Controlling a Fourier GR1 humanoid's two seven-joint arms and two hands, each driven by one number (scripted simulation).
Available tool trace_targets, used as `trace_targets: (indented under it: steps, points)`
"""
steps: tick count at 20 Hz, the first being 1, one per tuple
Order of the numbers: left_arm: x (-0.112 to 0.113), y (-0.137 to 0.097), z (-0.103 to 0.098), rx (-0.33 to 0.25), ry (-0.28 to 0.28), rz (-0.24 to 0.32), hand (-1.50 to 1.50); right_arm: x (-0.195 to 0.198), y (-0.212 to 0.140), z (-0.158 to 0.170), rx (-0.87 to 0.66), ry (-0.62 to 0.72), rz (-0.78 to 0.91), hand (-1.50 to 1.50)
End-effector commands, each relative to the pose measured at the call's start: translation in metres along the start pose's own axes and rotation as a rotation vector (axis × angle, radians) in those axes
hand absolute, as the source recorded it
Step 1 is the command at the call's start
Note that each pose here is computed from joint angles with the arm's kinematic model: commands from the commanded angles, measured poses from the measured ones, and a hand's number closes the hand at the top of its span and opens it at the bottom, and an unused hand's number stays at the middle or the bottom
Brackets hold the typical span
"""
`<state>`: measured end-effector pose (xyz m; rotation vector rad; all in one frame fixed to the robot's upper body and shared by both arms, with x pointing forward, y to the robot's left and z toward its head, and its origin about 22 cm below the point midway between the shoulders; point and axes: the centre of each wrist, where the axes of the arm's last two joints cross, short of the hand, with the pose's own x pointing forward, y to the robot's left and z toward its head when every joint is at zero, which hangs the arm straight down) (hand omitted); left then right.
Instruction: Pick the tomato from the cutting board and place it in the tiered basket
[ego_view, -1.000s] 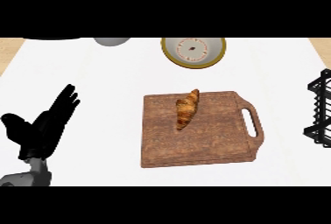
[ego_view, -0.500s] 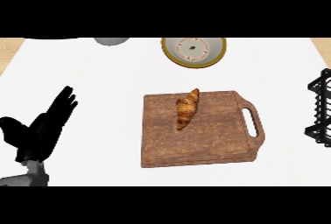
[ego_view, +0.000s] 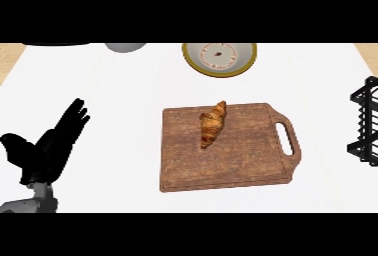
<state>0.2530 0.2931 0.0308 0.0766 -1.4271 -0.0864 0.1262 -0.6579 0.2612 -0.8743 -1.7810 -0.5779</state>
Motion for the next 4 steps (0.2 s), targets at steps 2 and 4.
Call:
trace_targets:
  steps: [2, 4]
  points:
    - [-0.004, 0.002, 0.004, 0.008, -0.003, -0.006, 0.00, 0.010, -0.037, 0.012, 0.010, -0.006, 0.007, -1.50]
    - [0.006, -0.010, 0.002, 0.007, -0.012, 0.004, 0.00, 0.017, -0.043, 0.013, -0.014, -0.017, 0.021, -1.50]
